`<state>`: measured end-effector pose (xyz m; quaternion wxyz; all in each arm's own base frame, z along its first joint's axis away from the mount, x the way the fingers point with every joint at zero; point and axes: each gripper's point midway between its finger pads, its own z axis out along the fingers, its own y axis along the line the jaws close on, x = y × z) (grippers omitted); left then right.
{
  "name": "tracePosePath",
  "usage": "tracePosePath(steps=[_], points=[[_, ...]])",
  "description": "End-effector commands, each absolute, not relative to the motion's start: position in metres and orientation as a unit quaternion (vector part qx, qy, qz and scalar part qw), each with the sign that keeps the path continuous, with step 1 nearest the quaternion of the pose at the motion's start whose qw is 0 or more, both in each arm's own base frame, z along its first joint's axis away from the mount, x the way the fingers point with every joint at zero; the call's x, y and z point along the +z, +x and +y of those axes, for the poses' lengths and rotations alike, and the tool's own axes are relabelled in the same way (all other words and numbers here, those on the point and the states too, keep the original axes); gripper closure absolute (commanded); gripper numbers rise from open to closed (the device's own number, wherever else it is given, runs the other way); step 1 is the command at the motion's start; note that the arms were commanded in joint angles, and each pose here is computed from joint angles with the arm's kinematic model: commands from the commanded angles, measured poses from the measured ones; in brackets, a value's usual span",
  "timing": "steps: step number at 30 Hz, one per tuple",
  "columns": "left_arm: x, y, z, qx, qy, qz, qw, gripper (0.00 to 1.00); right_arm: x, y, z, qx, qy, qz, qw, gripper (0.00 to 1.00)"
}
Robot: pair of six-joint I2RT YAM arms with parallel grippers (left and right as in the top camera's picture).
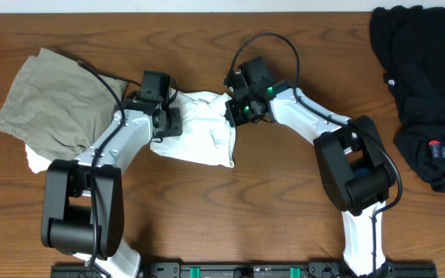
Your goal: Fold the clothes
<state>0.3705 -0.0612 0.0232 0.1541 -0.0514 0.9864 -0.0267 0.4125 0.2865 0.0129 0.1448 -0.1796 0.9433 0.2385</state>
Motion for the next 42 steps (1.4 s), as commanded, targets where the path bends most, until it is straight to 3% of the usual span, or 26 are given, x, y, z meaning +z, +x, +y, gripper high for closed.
tracePosePath(steps=[1,18,23,26,32,37,42], points=[[-0.005,0.344,-0.045,0.012,-0.057,0.992,0.109,0.53,0.004,0.431,0.257,0.189,-0.116,0.963,0.155,0.99],[-0.035,0.293,-0.034,0.027,-0.098,0.994,0.034,0.59,0.000,0.449,0.220,0.147,-0.074,0.972,0.169,0.88],[-0.035,0.278,-0.052,-0.023,-0.111,0.994,-0.005,0.59,0.001,0.449,0.222,0.151,-0.075,0.971,0.170,0.72],[-0.032,0.268,-0.072,-0.079,-0.111,0.990,-0.033,0.65,0.002,0.447,0.228,0.169,-0.079,0.969,0.164,0.62],[-0.013,0.248,-0.118,-0.191,-0.100,0.973,-0.085,0.79,0.008,0.444,0.226,0.173,-0.087,0.968,0.160,0.60],[0.007,0.250,-0.104,-0.154,-0.097,0.982,-0.050,0.80,0.040,0.450,0.205,0.169,-0.086,0.965,0.181,0.60],[0.052,0.278,-0.074,-0.089,-0.103,0.987,0.082,0.79,0.092,0.436,0.182,0.160,-0.105,0.962,0.194,0.60]])
